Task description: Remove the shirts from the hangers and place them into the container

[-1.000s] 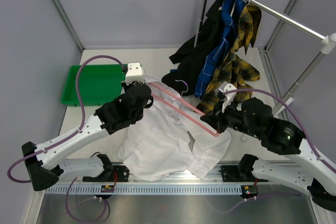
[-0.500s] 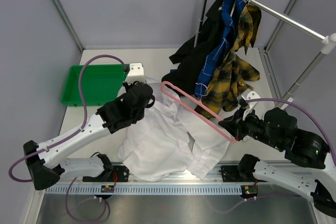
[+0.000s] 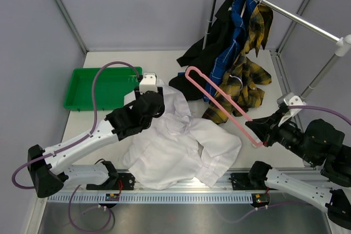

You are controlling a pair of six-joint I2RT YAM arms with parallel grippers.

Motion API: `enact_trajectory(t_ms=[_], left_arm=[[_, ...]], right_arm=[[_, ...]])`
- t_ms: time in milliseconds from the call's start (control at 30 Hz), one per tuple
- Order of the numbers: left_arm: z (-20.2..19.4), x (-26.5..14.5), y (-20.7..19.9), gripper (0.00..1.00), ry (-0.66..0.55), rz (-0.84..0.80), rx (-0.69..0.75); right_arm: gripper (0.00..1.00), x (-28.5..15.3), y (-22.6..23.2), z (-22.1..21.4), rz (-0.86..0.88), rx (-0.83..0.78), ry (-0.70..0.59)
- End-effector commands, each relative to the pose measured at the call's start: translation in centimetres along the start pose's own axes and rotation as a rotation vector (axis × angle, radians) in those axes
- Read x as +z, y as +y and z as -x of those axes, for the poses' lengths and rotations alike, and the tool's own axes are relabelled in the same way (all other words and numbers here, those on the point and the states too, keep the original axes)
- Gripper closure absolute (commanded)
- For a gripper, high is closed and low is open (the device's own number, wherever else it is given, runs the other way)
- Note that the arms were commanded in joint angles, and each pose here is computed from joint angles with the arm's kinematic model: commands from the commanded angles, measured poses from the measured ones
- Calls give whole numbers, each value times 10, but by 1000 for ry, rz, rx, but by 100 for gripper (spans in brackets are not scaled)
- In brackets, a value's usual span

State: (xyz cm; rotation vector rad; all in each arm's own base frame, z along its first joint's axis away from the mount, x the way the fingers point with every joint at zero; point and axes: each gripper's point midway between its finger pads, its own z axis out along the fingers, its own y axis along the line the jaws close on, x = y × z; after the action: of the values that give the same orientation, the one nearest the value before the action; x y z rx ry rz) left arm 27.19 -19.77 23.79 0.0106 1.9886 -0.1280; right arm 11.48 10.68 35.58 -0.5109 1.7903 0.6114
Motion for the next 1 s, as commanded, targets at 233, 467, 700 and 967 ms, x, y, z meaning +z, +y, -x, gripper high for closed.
enact_trajectory(t_ms=[233, 467, 700, 967], left_arm=[[4, -5, -12, 9, 21, -68, -37], [29, -21, -10, 1, 2, -103, -2], [72, -44, 8, 1, -77, -108, 16], [95, -47, 48, 1, -150, -29, 3]], right_arm=[[100, -27, -32, 68, -166, 21, -272], [100, -48, -60, 95, -307, 71, -428], [100, -79, -89, 98, -439, 133, -517], [100, -76, -108, 68, -585, 147, -378]])
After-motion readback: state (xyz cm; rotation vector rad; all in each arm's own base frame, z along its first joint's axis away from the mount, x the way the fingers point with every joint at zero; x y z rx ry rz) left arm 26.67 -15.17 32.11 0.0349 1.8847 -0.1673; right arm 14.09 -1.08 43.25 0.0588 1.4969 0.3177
